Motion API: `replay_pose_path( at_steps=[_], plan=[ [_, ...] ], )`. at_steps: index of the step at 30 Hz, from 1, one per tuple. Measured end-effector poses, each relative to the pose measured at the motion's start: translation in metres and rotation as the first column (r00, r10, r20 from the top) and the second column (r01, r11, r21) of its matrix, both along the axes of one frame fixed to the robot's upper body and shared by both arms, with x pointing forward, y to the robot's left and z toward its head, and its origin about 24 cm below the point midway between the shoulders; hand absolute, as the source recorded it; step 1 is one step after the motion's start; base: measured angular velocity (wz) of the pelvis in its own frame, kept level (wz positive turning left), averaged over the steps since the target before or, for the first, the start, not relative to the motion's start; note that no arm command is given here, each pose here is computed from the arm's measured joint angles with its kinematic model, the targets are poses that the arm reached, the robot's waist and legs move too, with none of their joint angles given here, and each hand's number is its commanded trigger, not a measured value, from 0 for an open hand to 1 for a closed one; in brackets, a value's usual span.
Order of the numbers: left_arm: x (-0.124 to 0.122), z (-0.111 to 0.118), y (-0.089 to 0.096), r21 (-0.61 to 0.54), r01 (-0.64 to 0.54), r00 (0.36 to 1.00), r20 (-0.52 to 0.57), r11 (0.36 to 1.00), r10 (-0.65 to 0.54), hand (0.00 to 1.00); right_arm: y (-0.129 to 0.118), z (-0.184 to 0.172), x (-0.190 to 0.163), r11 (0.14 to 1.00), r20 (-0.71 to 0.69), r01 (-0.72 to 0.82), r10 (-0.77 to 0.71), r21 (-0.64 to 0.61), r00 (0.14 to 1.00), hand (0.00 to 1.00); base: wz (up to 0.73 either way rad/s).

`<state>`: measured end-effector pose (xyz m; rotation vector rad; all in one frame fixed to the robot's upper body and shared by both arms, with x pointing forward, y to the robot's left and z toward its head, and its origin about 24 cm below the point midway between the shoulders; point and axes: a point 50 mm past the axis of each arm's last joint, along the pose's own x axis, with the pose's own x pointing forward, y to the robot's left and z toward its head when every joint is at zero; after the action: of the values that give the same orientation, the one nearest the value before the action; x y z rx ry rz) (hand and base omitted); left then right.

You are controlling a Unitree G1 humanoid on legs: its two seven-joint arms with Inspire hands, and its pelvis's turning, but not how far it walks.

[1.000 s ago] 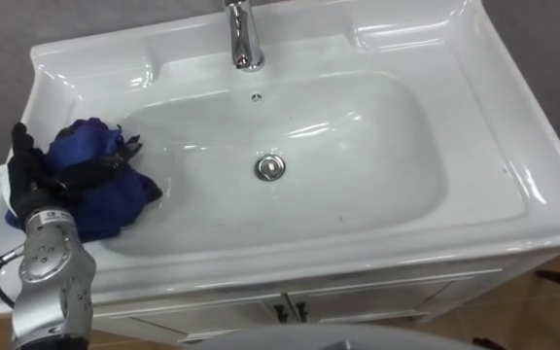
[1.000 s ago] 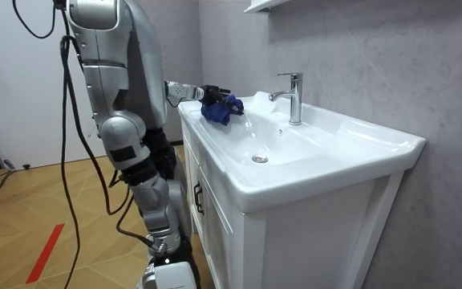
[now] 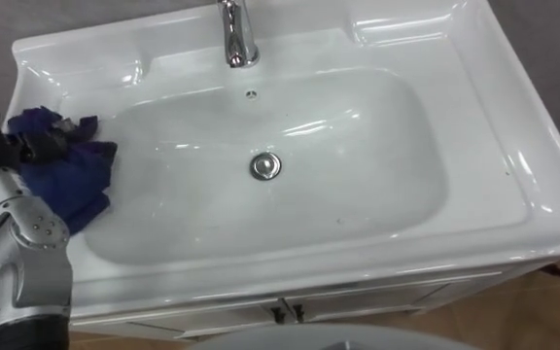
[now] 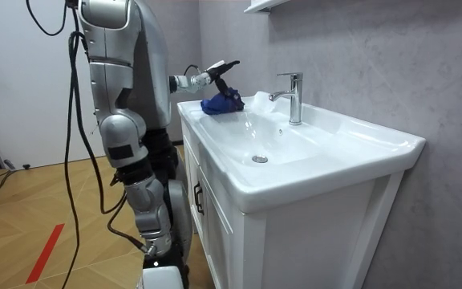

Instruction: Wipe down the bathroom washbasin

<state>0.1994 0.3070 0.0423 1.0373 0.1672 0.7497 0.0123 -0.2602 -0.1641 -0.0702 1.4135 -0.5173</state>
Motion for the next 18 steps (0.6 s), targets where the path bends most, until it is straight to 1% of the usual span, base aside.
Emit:
replay_pose_path(
  at_steps=[4, 8, 11, 13, 15, 18],
  plan=[
    [0.0, 0.0, 0.0, -0.032, -0.009, 1.0, 0.024, 0.999, 0.01, 0.0, -0.001, 0.0, 0.001, 1.0, 0.004, -0.001, 0.001, -0.003, 1.0, 0.0, 0.0],
    [0.001, 0.003, -0.002, -0.024, 0.005, 0.999, 0.051, 1.0, -0.004, 0.0, -0.002, 0.001, 0.003, 1.0, 0.015, -0.006, 0.006, 0.001, 1.0, 0.0, 0.0],
    [0.002, 0.015, -0.004, -0.009, 0.019, 0.991, 0.129, 1.0, -0.017, 0.0, -0.001, 0.001, 0.004, 1.0, 0.028, -0.008, 0.008, 0.002, 1.0, 0.0, 0.0],
    [0.003, 0.03, -0.007, 0.013, 0.029, 0.976, 0.217, 1.0, -0.031, 0.0, -0.001, 0.001, 0.005, 1.0, 0.036, -0.01, 0.01, -0.001, 0.999, 0.0, 0.0],
    [0.003, 0.039, -0.009, 0.027, 0.035, 0.959, 0.279, 0.999, -0.041, 0.0, -0.001, 0.001, 0.006, 1.0, 0.039, -0.01, 0.011, -0.002, 0.999, 0.0, 0.0],
    [0.004, 0.046, -0.01, 0.045, 0.04, 0.944, 0.326, 0.998, -0.052, 0.0, -0.002, 0.001, 0.006, 1.0, 0.051, -0.014, 0.014, -0.007, 0.999, 0.0, 0.0]
  ],
)
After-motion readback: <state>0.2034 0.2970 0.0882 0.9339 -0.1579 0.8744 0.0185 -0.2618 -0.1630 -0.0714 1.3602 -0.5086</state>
